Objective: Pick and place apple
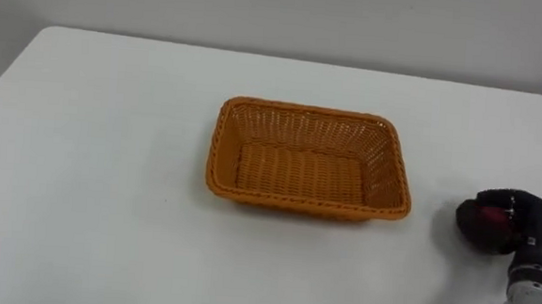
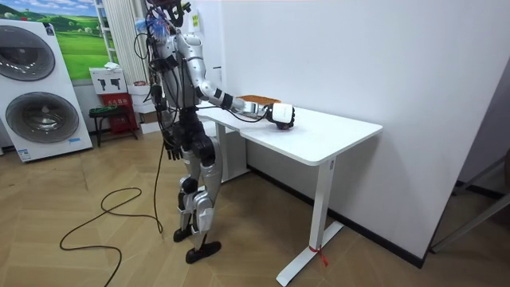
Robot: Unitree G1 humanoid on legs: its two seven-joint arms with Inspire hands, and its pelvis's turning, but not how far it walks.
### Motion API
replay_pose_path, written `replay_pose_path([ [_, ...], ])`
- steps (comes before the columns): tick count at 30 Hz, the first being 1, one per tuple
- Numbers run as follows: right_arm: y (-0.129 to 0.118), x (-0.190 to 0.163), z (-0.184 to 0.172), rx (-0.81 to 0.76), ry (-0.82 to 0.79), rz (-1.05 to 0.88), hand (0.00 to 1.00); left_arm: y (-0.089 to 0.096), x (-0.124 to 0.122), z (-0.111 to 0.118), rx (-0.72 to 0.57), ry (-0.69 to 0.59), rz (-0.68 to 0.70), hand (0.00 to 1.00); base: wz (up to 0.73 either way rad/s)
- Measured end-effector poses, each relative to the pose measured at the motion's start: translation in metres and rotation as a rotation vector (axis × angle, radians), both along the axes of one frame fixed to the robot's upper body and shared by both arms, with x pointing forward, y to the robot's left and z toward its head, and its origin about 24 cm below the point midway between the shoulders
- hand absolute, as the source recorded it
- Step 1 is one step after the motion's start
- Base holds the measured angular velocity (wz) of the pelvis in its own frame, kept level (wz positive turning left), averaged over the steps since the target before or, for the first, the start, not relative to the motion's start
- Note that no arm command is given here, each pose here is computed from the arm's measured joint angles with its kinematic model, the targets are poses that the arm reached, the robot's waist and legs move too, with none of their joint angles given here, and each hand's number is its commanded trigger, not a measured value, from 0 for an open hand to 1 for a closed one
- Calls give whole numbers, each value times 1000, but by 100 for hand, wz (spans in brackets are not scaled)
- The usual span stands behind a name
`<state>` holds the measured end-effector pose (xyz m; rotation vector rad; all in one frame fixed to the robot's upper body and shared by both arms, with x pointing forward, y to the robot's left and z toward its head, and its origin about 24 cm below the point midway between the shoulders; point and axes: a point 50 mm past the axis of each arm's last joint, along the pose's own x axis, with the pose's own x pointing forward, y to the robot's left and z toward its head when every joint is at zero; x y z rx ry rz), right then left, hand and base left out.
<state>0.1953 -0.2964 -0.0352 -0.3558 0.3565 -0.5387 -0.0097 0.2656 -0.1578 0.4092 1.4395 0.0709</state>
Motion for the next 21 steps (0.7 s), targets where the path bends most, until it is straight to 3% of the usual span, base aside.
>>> replay_pose_path([
  [14,1,2,4,-25,-13,5,100,0,1,0,2,-2,0,0,0],
  [21,8,16,34,-61,-169,1,100,0,1,0,11,-8,5,0,-2],
])
